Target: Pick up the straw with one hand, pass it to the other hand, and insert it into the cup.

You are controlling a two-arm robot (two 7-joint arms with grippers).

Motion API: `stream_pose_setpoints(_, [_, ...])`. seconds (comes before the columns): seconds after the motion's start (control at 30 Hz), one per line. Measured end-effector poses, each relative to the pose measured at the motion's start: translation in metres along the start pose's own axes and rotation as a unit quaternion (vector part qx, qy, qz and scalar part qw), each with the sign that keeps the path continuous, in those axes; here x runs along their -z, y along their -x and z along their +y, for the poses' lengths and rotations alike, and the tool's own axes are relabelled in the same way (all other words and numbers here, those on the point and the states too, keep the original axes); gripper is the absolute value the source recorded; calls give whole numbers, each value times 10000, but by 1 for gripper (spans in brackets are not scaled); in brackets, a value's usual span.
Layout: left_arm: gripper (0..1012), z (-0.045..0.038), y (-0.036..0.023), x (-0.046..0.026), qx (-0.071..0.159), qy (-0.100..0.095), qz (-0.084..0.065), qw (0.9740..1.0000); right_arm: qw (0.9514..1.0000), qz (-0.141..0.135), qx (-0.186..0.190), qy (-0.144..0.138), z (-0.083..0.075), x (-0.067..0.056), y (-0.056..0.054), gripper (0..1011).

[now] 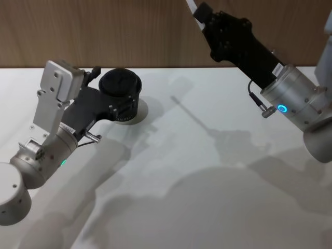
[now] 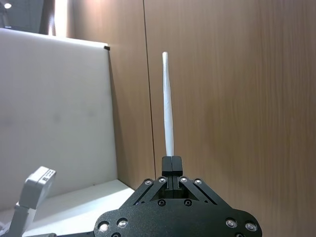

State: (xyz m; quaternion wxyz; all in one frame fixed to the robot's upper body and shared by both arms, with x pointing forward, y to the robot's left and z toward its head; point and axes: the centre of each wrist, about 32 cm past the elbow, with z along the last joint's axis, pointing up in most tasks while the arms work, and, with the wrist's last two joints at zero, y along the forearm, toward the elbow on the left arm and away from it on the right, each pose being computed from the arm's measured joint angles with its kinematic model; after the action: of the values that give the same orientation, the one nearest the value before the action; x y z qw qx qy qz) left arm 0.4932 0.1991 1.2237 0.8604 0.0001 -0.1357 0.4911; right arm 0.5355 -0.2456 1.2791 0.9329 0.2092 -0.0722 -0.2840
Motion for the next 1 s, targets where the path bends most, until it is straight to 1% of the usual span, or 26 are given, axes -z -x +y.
stream_pose_setpoints(0.03, [1002,-3,-7,-25,55,54,32,10000,10000,4,-8,0,6,3,-5,0])
stream_pose_setpoints(0.1, [1001,-5,-14,-50,115,110,78,9998,10000,9,-38,-10,21,12,-19,0])
stream_pose_setpoints(0.13, [1002,-6,-22,-77,160,174,121,9996,10000,11,-42,-7,25,16,-26,0])
stream_pose_setpoints(0.2, [1001,-6,-29,-101,199,233,167,9994,10000,16,-56,-7,30,23,-36,0])
stream_pose_setpoints(0.23, [1001,-5,-36,-124,241,302,222,9990,10000,23,-67,-4,34,30,-45,0])
stream_pose_setpoints(0.27, [1002,-4,-39,-134,256,335,248,9988,10000,24,-72,-4,37,32,-49,0])
stream_pose_setpoints(0.33, [1002,-1,-44,-163,294,443,334,9980,10000,26,-82,-7,43,38,-59,0])
stream_pose_setpoints(0.37, [1001,2,-45,-177,322,522,404,9973,10000,27,-92,-6,46,42,-65,0])
stream_pose_setpoints(0.47, [1002,5,-49,-196,344,634,503,9961,9999,28,-102,-5,51,46,-73,0])
stream_pose_setpoints(0.53, [1001,7,-52,-209,367,749,616,9946,9999,32,-111,-3,57,49,-78,0])
stream_pose_setpoints(0.6, [1001,6,-55,-216,375,826,695,9934,9999,34,-115,-4,59,50,-82,0])
stream_pose_setpoints(0.7, [1001,-2,-55,-228,396,989,869,9905,9999,35,-125,-6,64,55,-89,0])
stream_pose_setpoints(0.73, [1002,-9,-55,-234,406,1066,951,9889,9999,36,-127,-6,65,57,-90,0])
stream_pose_setpoints(0.8, [1002,-17,-56,-233,421,1141,1042,9871,9999,38,-131,-4,66,59,-92,0])
stream_pose_setpoints(0.83, [1001,-32,-55,-227,430,1218,1149,9849,9999,38,-133,-4,67,60,-94,0])
stream_pose_setpoints(0.87, [1002,-40,-55,-226,431,1242,1185,9842,9999,39,-134,-3,67,60,-95,0])
stream_pose_setpoints(0.93, [1001,-61,-55,-222,447,1317,1287,9819,9999,40,-135,-2,68,61,-98,0])
stream_pose_setpoints(0.97, [1002,-79,-57,-219,468,1374,1367,9799,9999,40,-136,-2,68,62,-99,0])
stream_pose_setpoints(1.0, [1002,-94,-57,-218,479,1404,1416,9787,9999,40,-137,-1,69,63,-100,0])
